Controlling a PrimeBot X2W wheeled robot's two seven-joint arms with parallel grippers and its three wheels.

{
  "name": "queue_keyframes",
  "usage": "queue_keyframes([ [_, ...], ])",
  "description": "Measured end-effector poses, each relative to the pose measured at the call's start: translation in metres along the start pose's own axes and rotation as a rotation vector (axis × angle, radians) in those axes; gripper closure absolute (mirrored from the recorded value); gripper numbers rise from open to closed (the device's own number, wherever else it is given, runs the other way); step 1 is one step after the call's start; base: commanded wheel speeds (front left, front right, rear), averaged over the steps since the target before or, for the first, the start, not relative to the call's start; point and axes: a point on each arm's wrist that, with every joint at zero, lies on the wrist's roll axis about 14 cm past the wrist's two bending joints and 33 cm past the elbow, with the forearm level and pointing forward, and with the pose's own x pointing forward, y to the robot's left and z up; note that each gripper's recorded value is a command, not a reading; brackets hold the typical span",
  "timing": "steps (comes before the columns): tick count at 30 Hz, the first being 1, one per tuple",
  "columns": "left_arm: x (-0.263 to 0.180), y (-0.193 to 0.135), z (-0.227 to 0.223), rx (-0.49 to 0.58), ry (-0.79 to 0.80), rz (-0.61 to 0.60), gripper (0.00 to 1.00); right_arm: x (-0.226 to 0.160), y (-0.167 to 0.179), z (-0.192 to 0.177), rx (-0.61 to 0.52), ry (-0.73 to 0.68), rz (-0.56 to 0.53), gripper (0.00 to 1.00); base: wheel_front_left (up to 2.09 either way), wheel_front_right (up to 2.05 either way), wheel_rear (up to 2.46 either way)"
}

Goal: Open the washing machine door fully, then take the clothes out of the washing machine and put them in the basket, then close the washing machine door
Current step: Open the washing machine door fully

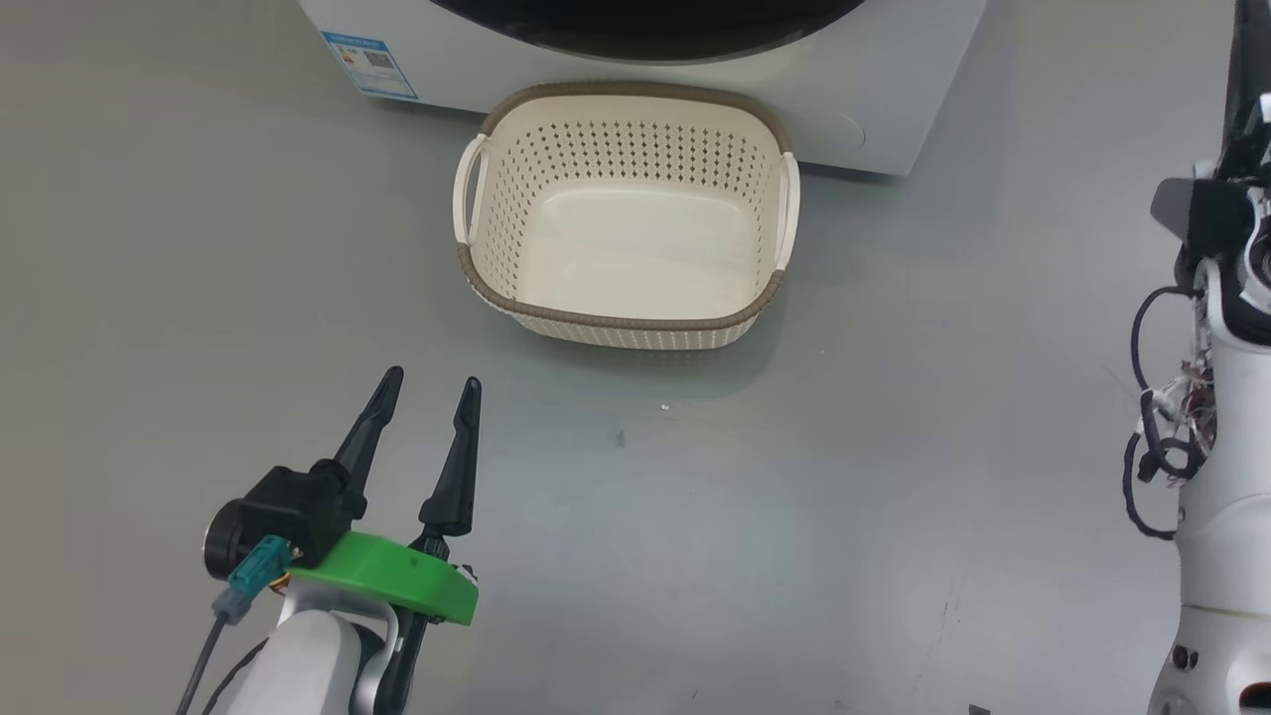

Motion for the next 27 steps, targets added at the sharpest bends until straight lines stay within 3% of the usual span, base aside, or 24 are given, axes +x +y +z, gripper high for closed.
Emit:
queue_keyframes([
  [16,0.014,0.014,-0.01,-0.007,0.031,0.034,0.0,0.067,0.028,-0.029,-0.079,0.161,0.093,1.0,0.0,0.0,0.0],
  [27,0.014,0.016,-0.025,-0.02,0.078,0.04,0.0,0.1,0.036,-0.058,-0.036,0.256,0.12,1.0,0.0,0.0,0.0],
])
